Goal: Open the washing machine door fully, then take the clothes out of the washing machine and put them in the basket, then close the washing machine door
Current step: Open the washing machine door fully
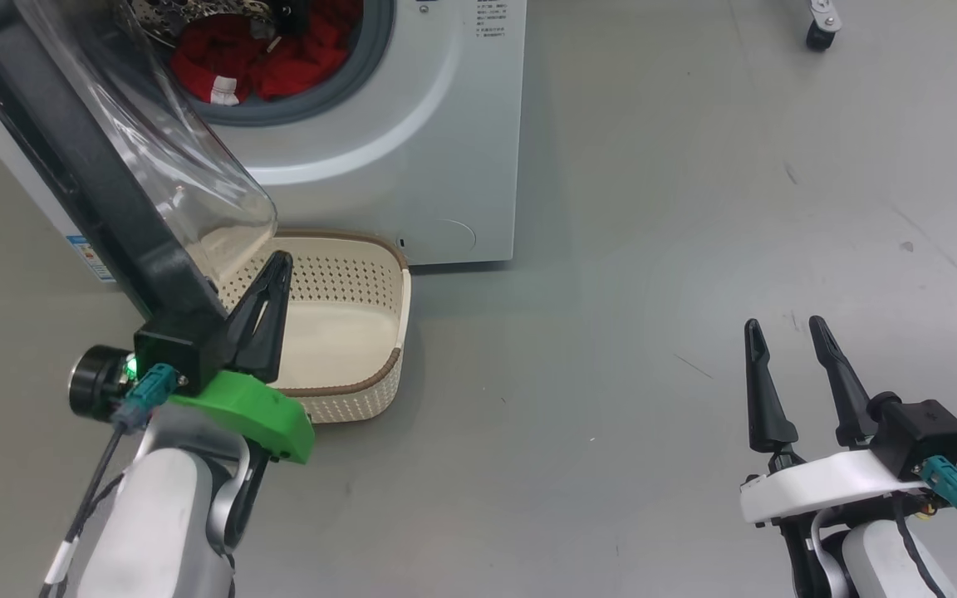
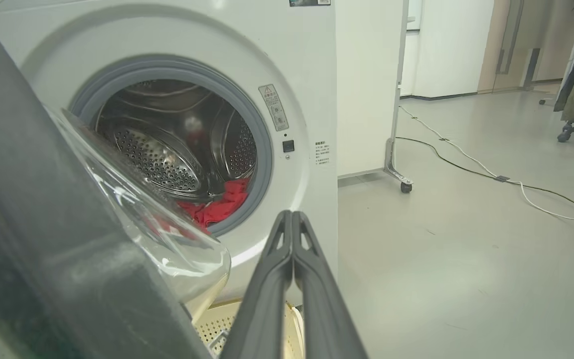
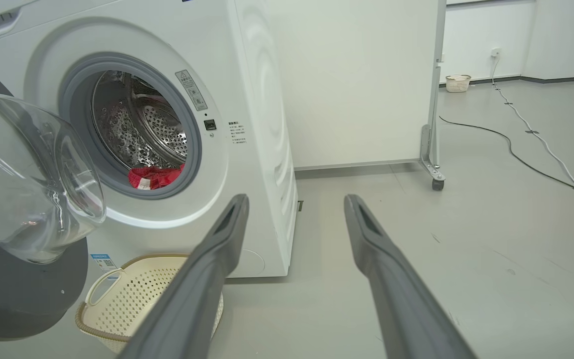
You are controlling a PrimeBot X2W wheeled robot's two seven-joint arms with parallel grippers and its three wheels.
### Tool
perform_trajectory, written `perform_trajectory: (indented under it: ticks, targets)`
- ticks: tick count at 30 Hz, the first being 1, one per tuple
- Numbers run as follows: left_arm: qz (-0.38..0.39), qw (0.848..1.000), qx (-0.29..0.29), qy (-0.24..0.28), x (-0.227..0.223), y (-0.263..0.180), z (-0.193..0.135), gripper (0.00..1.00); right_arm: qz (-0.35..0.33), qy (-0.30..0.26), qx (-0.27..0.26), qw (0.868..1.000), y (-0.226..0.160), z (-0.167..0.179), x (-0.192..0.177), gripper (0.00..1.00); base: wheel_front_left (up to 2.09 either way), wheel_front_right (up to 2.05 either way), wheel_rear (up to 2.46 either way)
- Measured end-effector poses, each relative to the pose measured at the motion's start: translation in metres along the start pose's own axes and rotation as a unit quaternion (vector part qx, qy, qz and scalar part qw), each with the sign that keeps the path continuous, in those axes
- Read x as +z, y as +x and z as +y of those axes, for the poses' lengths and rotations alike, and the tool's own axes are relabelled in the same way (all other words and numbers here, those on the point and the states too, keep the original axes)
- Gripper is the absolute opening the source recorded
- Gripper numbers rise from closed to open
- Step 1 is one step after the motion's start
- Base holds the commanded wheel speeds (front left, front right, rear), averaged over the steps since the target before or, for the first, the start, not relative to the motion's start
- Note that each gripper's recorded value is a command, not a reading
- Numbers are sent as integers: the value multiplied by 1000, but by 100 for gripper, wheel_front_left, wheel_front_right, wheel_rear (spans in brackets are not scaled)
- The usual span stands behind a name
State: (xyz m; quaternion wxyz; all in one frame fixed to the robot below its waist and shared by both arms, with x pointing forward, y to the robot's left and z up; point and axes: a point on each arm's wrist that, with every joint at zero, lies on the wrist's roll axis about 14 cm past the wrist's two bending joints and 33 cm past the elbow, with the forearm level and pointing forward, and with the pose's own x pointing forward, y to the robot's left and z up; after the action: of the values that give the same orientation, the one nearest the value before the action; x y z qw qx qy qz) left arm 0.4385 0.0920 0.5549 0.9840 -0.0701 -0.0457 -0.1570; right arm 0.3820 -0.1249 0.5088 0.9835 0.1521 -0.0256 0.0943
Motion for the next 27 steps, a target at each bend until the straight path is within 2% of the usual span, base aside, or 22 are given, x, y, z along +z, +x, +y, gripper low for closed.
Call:
perform_trajectory:
  ticks: [3, 13, 27]
  targets:
    - [32, 999, 8, -27, -20, -2, 3, 0, 1, -1, -8, 1000, -2, -4, -1, 100, 0, 0, 0]
    - [88, 995, 26, -43, -57, -2, 13, 0, 3, 0, -36, 999, -5, -21, -3, 100, 0, 0, 0]
    - [99, 992, 59, -46, -67, -6, 32, 0, 5, -1, -38, 999, -4, -22, -5, 100, 0, 0, 0]
